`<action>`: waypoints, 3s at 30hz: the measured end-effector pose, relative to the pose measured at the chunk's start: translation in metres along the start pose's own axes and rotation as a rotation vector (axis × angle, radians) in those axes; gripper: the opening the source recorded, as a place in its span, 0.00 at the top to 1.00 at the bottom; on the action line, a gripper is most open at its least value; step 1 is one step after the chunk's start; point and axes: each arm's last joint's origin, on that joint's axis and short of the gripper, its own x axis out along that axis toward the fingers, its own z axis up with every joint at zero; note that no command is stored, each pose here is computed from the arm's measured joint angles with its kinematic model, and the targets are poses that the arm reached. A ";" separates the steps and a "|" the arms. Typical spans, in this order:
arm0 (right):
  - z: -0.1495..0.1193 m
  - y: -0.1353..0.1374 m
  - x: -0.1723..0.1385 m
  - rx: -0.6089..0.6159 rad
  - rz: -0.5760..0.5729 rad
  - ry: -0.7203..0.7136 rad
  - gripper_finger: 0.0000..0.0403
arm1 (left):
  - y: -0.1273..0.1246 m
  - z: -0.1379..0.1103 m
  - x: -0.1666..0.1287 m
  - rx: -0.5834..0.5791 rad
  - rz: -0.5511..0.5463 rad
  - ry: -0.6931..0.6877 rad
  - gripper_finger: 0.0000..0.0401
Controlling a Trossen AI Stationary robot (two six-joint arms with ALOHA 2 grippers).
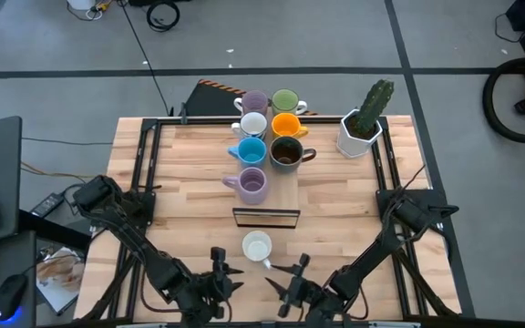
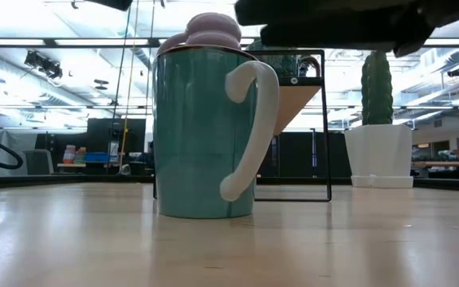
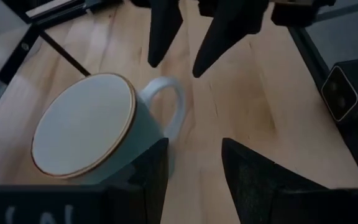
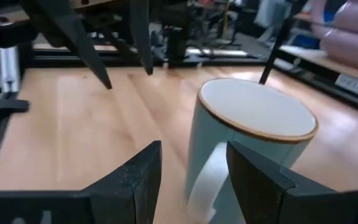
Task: Place coffee mugs
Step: Put the light green mug on the shelf
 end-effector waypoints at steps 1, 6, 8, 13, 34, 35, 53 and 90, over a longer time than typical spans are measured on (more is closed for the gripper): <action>0.000 0.002 0.002 -0.009 -0.018 -0.007 0.54 | 0.000 0.000 0.000 -0.003 0.002 0.004 0.61; -0.004 0.007 0.011 -0.033 -0.104 -0.035 0.54 | 0.001 -0.002 0.000 -0.018 0.006 0.013 0.61; -0.006 0.005 0.017 -0.009 -0.105 -0.023 0.54 | 0.001 -0.002 0.000 -0.027 0.006 0.013 0.61; -0.010 -0.003 0.029 0.097 -0.106 0.022 0.54 | 0.000 -0.002 0.000 -0.037 -0.004 0.018 0.61; -0.019 -0.008 0.033 0.188 -0.048 0.134 0.86 | 0.000 -0.005 -0.007 -0.038 -0.082 0.078 0.61; -0.018 -0.009 0.032 0.182 -0.047 0.138 0.86 | 0.000 -0.003 -0.010 -0.044 -0.091 0.070 0.61; -0.001 -0.019 0.008 0.099 -0.002 0.239 0.91 | 0.003 0.003 -0.032 -0.064 -0.073 0.021 0.61; 0.126 -0.131 -0.066 -0.071 0.527 -0.178 0.91 | 0.002 0.016 -0.024 0.050 -0.241 -0.016 0.61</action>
